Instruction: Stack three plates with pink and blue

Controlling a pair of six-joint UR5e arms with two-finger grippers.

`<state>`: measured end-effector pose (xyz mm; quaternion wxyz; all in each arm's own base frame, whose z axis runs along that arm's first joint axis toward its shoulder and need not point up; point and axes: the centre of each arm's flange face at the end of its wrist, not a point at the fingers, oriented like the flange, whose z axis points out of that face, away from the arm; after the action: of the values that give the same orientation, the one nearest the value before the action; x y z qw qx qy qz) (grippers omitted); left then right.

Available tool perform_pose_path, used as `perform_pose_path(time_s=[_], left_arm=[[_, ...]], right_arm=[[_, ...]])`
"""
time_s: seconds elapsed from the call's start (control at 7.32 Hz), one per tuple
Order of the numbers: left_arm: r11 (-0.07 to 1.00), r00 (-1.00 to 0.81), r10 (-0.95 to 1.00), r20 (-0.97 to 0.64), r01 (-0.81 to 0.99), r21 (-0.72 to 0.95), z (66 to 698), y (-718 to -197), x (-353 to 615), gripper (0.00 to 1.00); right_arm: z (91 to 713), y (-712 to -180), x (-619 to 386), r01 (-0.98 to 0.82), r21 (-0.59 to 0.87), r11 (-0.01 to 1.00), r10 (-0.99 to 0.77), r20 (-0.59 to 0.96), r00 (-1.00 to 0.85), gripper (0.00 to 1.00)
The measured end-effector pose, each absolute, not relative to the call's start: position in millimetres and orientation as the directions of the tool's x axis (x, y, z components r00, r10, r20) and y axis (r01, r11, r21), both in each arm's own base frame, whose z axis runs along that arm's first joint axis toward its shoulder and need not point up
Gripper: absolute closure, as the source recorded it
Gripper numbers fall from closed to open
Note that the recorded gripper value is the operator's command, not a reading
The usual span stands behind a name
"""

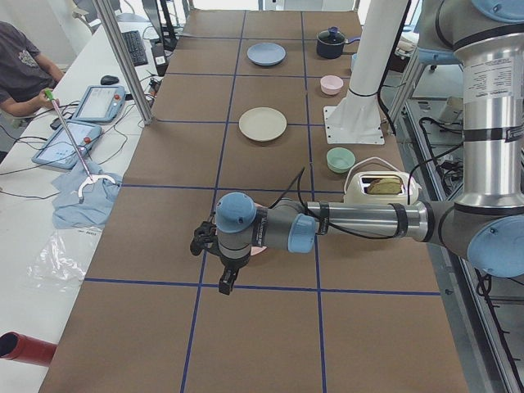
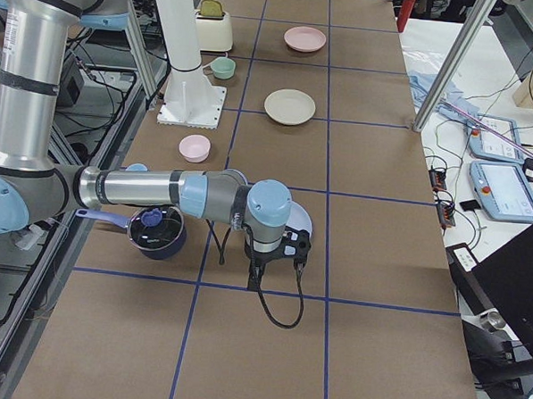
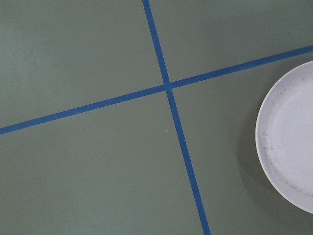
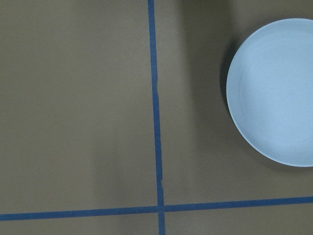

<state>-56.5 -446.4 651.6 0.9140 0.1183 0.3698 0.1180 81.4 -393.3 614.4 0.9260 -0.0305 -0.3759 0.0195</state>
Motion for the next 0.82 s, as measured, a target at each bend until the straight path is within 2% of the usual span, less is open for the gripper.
perform_pose_path(time_s=[0.55,0.82], left_arm=[[0.957,0.655,0.254,-0.711,-0.065,0.282,648,-469,-46,0.00],[0.958,0.563,0.261,-0.784,-0.052,0.282,656,-478,-37,0.00]], right_arm=[[609,-395,81,-0.013,-0.047,0.999,0.042,0.695,0.717,0.00],[603,-401,81,-0.012,0.012,1.000,0.001,0.697,0.717,0.00]])
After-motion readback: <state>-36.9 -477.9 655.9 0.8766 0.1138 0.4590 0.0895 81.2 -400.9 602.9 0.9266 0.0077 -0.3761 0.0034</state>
